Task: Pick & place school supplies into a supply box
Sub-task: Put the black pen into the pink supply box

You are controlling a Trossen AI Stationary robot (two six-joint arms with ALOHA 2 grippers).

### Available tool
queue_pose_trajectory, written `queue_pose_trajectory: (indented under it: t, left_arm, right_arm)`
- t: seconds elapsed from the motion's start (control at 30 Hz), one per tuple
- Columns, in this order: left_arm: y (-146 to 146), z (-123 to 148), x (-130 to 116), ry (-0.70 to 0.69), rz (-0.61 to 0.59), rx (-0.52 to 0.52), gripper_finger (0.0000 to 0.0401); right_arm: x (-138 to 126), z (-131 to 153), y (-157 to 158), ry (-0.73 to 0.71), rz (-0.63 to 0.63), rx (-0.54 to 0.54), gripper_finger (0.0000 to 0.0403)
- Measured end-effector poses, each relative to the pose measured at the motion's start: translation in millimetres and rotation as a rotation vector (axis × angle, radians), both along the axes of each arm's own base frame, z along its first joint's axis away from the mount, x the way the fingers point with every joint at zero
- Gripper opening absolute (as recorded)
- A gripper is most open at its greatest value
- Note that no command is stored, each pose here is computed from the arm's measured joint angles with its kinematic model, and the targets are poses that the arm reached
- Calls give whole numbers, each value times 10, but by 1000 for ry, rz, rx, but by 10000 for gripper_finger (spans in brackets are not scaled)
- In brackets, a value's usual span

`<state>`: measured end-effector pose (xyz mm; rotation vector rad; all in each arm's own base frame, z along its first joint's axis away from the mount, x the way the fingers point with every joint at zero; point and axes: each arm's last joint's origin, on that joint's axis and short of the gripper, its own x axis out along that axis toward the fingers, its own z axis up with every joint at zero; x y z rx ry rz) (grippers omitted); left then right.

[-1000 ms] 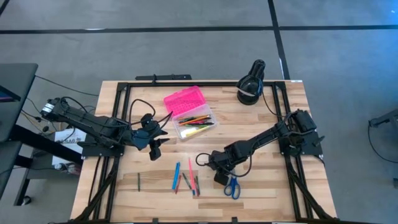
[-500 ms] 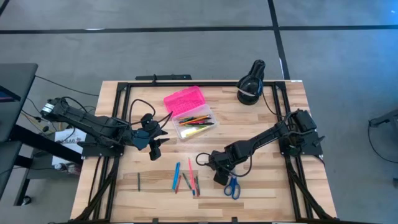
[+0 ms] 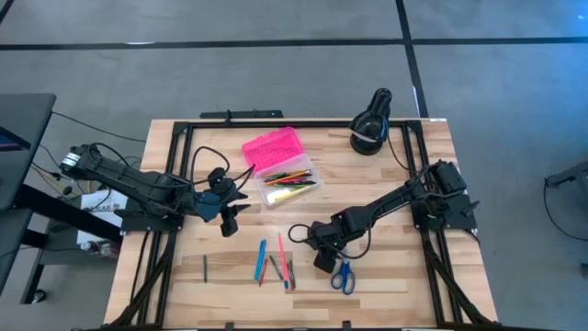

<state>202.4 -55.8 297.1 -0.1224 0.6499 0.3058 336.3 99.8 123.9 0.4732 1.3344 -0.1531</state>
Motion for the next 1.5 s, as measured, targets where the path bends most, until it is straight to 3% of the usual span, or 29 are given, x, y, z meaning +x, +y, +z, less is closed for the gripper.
queue_pose_trajectory:
  t: [0.57,1.0,1.3,1.5]
  left_arm:
    - [3,1,0,-2,7,7,116]
    - [3,0,1,-2,7,7,116]
    - [4,1,0,-3,10,12,116]
    - [5,1,0,-2,11,14,116]
  right_arm:
    - [-19,-37,-39,18,-27,-109,103]
    - [-28,-32,-46,22,-29,-125,10]
    - [-29,-32,-45,23,-29,-123,27]
    - [-27,-30,-44,21,-20,-121,12]
